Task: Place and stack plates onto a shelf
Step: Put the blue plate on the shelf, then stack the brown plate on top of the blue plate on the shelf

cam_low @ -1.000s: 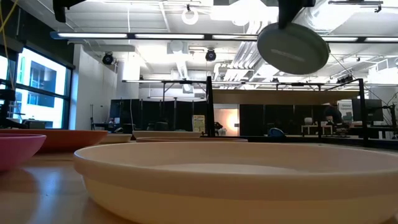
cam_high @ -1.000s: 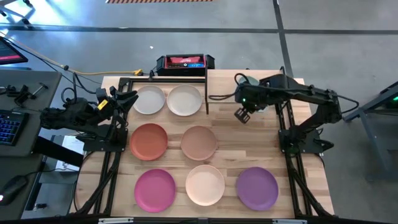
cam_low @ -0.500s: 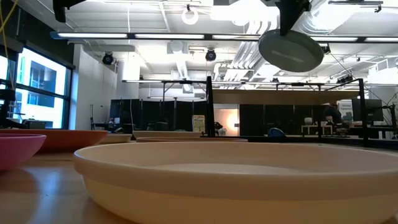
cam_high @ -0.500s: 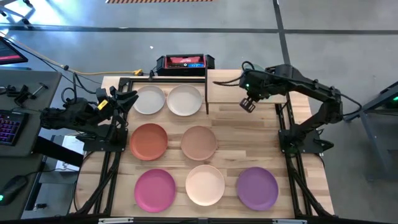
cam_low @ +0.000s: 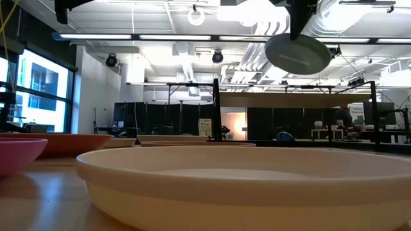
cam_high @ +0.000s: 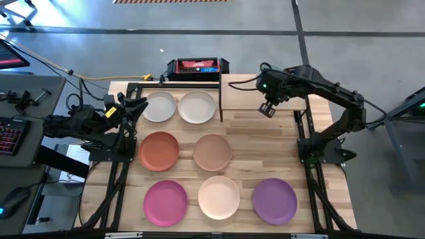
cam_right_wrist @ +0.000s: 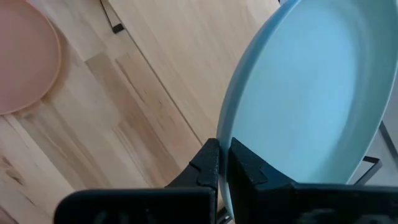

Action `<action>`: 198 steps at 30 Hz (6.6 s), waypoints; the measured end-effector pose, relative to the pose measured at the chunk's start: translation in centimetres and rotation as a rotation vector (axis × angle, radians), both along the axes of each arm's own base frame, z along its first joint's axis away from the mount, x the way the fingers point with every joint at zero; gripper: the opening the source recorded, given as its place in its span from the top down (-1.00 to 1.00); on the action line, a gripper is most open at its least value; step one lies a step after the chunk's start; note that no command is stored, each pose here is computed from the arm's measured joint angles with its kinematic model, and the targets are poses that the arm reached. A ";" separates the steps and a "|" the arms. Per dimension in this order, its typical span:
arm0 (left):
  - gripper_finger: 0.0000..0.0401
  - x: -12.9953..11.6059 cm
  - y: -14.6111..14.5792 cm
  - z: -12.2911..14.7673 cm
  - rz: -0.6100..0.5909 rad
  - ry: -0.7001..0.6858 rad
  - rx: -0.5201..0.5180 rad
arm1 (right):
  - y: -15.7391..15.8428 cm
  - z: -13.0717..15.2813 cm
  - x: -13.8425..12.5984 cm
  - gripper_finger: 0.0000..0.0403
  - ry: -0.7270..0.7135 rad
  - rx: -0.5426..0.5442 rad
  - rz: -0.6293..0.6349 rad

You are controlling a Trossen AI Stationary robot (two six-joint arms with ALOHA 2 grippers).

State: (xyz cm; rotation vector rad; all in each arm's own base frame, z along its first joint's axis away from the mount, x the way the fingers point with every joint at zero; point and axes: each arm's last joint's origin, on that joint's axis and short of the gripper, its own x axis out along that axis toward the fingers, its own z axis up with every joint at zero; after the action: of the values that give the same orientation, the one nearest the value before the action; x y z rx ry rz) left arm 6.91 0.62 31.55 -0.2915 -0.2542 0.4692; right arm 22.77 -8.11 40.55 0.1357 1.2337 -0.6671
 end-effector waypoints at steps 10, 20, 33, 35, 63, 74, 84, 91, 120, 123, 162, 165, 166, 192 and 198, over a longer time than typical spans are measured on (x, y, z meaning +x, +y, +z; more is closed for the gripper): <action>0.42 0.0 0.0 0.0 -0.003 0.000 0.000 | 1.0 -3.9 -3.0 1.00 0.092 0.045 -0.092; 0.42 0.0 0.0 0.0 0.008 0.025 0.045 | 0.5 -6.4 -2.9 1.00 0.175 0.014 0.013; 0.42 0.0 0.0 0.0 0.011 0.025 0.045 | -1.0 -9.6 -2.9 1.00 0.219 0.021 -0.009; 0.42 0.0 0.0 0.0 0.011 0.025 0.045 | -1.2 -9.8 -2.9 1.00 0.212 0.019 -0.016; 0.42 0.0 0.0 0.0 0.012 0.025 0.044 | -4.1 -9.8 -4.1 0.82 0.151 0.082 -0.126; 0.42 0.0 0.0 0.0 0.007 0.014 0.024 | -4.3 -9.8 -3.7 0.59 0.087 0.088 -0.135; 0.42 0.9 -0.3 -0.2 -0.061 0.035 0.017 | -3.4 -9.8 -3.1 0.59 -0.013 0.247 -0.148; 0.42 3.8 -0.9 -1.0 -0.110 0.168 0.043 | -2.4 -9.8 -2.6 0.59 -0.035 0.297 -0.128; 0.42 13.7 -3.3 -6.5 -0.392 0.679 0.170 | 4.8 -9.4 1.1 0.59 -0.220 0.526 -0.096; 0.42 14.6 -3.6 -7.7 -0.430 0.747 0.194 | 5.1 -9.3 1.3 0.59 -0.238 0.527 -0.085; 0.42 19.5 -5.7 -17.5 -0.723 1.101 0.425 | 5.3 -9.1 2.0 0.59 -0.306 0.478 -0.080; 0.42 19.5 -6.0 -17.6 -0.747 1.107 0.485 | 5.3 -9.1 2.0 0.59 -0.306 0.478 -0.080; 0.42 19.4 -6.0 -17.6 -0.755 1.112 0.502 | 5.3 -9.1 2.0 0.59 -0.307 0.478 -0.080; 0.42 20.9 -5.9 -19.3 -0.757 1.225 0.637 | 5.2 -9.0 2.1 0.59 -0.318 0.466 -0.089; 0.42 21.6 -6.0 -19.9 -0.767 1.259 0.661 | 5.2 -9.0 2.1 0.59 -0.324 0.465 -0.087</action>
State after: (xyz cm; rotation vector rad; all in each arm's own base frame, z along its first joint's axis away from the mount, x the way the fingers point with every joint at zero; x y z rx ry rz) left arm 28.55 -5.38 11.67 0.5687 0.9093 -0.2612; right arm 24.88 -2.86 31.54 0.6622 1.0535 -0.4018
